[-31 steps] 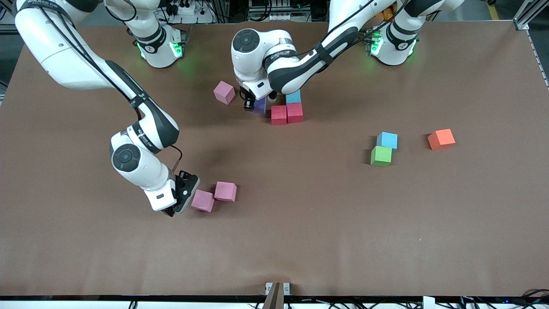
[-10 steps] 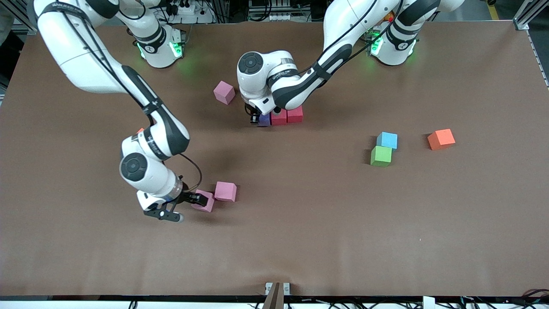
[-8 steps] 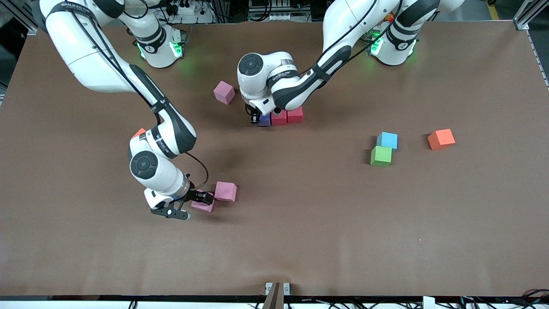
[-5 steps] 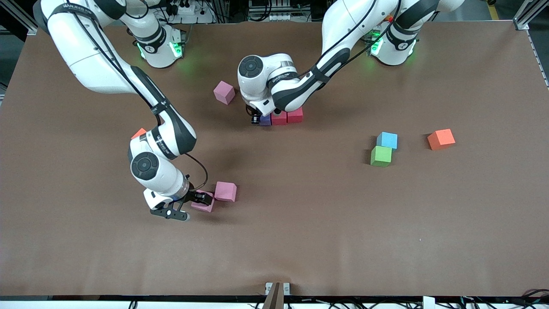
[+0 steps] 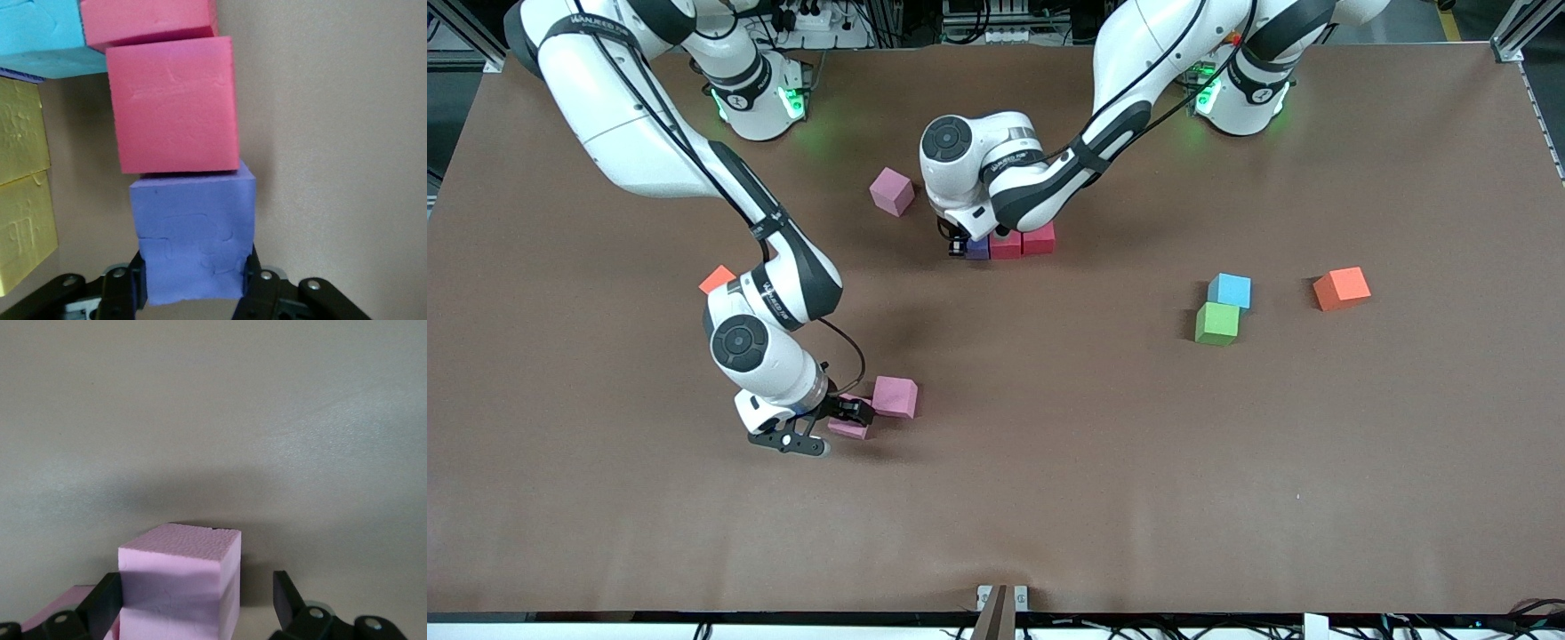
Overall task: Form number 2 with 11 blocks
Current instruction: 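Lift the pink cube with the right gripper while the left gripper withdraws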
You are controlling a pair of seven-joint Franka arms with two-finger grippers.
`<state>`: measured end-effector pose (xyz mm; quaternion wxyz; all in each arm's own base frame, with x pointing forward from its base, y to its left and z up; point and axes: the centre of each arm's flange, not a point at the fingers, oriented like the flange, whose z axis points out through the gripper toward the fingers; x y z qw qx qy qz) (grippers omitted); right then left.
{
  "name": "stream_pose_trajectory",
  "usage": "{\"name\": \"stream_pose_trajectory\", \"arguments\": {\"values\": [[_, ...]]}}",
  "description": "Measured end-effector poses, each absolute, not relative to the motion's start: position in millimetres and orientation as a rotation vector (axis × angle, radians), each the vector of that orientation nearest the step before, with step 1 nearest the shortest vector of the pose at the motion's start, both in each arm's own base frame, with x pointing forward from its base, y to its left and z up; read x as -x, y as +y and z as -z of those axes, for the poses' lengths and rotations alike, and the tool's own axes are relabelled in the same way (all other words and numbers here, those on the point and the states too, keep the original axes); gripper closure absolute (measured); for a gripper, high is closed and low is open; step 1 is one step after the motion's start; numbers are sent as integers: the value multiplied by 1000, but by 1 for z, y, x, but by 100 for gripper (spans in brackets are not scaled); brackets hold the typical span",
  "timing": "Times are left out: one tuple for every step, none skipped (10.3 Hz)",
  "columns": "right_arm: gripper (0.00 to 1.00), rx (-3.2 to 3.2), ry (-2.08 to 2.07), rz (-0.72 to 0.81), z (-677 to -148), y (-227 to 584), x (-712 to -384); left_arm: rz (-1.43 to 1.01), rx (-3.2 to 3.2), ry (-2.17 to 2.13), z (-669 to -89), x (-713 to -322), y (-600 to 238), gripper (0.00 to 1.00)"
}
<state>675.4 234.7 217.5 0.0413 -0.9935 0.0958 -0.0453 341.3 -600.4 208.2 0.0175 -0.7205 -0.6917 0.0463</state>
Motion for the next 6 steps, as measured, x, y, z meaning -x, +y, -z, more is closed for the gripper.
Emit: {"name": "stream_pose_trajectory", "arguments": {"values": [[0,3042,293,139,-217,235,-675,-144,2240,-2146,-207,-340,-601,45],[0,3043,295,140,-217,234,-676,-145,2240,-2143,-207,-339,-601,45],[0,3044,296,140,-217,233,-676,-144,2240,-2142,-206,-338,-601,45],[0,3043,297,142,-218,233,-676,-144,2241,-2142,-206,-338,-601,45],[0,3042,299,147,-219,233,-678,-144,2240,-2141,-206,-338,-601,34],[0,3039,302,158,-222,232,-680,-143,2241,-2137,-205,-337,-601,19]]}}
